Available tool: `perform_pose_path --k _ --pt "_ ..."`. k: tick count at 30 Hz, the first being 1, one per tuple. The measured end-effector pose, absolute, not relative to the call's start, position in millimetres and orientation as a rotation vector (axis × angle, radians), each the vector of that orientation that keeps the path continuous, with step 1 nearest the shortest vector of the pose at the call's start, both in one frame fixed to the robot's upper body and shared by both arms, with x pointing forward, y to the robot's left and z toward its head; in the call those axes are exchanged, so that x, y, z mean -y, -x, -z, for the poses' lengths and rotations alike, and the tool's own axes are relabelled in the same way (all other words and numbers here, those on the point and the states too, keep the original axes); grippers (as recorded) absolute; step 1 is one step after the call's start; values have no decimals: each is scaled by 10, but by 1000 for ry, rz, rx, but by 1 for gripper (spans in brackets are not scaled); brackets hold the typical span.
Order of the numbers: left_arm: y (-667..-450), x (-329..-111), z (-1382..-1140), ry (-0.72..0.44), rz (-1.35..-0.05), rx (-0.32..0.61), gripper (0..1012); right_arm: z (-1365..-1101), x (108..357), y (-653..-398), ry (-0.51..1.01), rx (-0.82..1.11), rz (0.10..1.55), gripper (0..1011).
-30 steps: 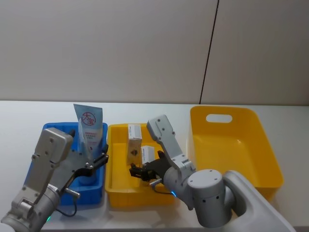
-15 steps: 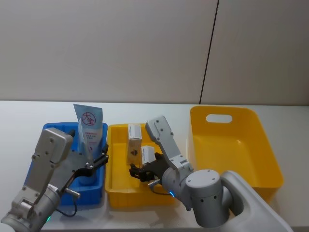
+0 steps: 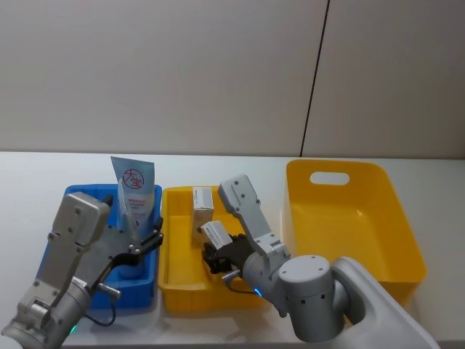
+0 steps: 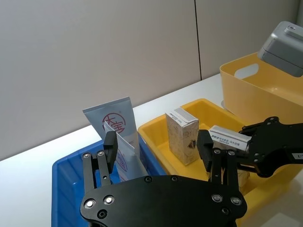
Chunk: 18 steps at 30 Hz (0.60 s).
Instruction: Bimanual collaborative sorting of washing and personal care products
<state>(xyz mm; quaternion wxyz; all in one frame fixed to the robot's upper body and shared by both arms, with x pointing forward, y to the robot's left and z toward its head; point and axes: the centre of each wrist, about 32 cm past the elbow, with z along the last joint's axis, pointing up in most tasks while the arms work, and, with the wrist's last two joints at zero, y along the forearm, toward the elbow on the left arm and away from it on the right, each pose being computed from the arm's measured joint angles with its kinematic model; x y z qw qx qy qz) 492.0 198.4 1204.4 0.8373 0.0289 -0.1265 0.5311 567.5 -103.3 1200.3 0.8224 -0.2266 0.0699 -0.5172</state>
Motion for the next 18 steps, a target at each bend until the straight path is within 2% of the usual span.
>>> perform_pose_path --k 3,18 --pt "-4920 -1984 -12044 -61 -1124 268 1001 -12003 1033 -5677 482 -149 1100 373" --pt "-4920 -1984 -12044 -61 -1124 268 1001 -12001 1029 -5678 482 -150 1099 368"
